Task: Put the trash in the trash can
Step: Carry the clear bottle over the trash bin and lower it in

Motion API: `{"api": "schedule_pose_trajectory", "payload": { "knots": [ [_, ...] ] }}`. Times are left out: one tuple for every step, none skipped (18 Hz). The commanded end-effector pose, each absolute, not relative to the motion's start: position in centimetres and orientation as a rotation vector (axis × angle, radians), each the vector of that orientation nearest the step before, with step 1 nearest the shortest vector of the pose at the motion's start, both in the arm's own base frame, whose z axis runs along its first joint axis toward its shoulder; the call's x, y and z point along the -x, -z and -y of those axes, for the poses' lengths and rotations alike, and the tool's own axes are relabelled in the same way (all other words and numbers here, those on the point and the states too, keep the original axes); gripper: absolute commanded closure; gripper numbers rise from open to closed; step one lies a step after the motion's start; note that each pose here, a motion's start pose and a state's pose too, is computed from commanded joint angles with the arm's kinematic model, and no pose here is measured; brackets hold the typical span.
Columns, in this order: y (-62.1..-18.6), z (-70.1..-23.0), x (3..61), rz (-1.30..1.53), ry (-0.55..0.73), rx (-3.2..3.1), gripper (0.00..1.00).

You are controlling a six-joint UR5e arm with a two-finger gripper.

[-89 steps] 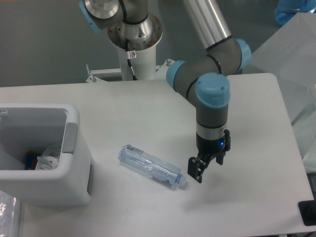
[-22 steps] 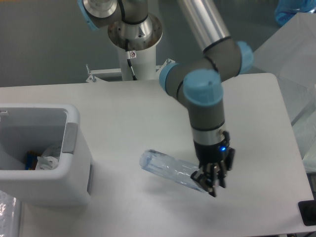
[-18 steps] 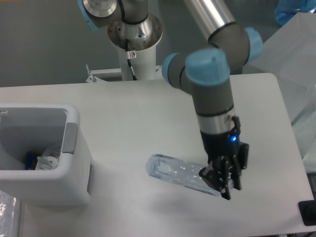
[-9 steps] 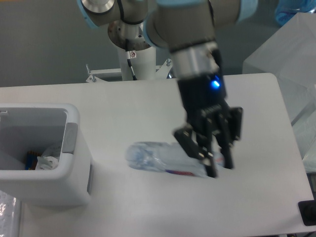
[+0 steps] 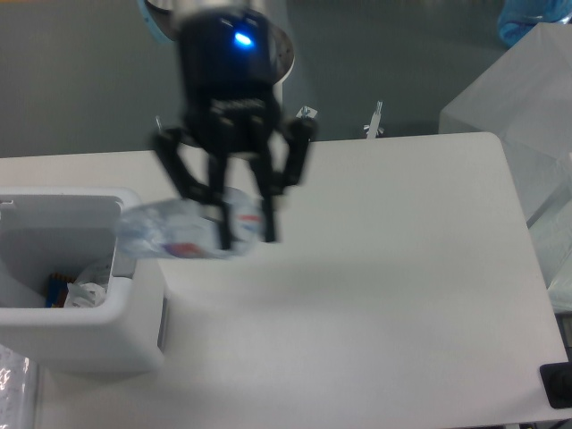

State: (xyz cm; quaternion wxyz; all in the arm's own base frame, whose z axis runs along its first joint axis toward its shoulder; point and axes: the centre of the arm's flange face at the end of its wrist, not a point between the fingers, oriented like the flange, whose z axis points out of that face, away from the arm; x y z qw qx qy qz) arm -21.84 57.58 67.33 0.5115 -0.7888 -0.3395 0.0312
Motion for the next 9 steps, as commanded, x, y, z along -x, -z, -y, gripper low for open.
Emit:
{"api": "schedule_pose_trajectory", "payload": {
  "knots": [
    [-67.0,-58.4,20.4,0.793,-0.060,1.915,0.70],
    [-66.5,-59.0,19.1,0.775,-0.044,1.932,0.70],
    [-65.8,-59.6,18.1,0.761,-0.030,1.950,0.70],
    [-65.1,-60.0,17.5,0.754,-0.020,1.966,0.70],
    [-64.6,-60.3,16.8,0.746,-0.012,1.978,0.70],
    [-63.8,-60.7,16.4,0.743,-0.004,1.996,0.70],
    [-62.8,-61.2,15.8,0.738,0.001,2.016,0.70],
    [-62.3,-61.4,15.9,0.741,0.004,2.024,0.70],
    [-62.0,-61.5,15.7,0.740,0.007,2.031,0.70]
  ]
}}
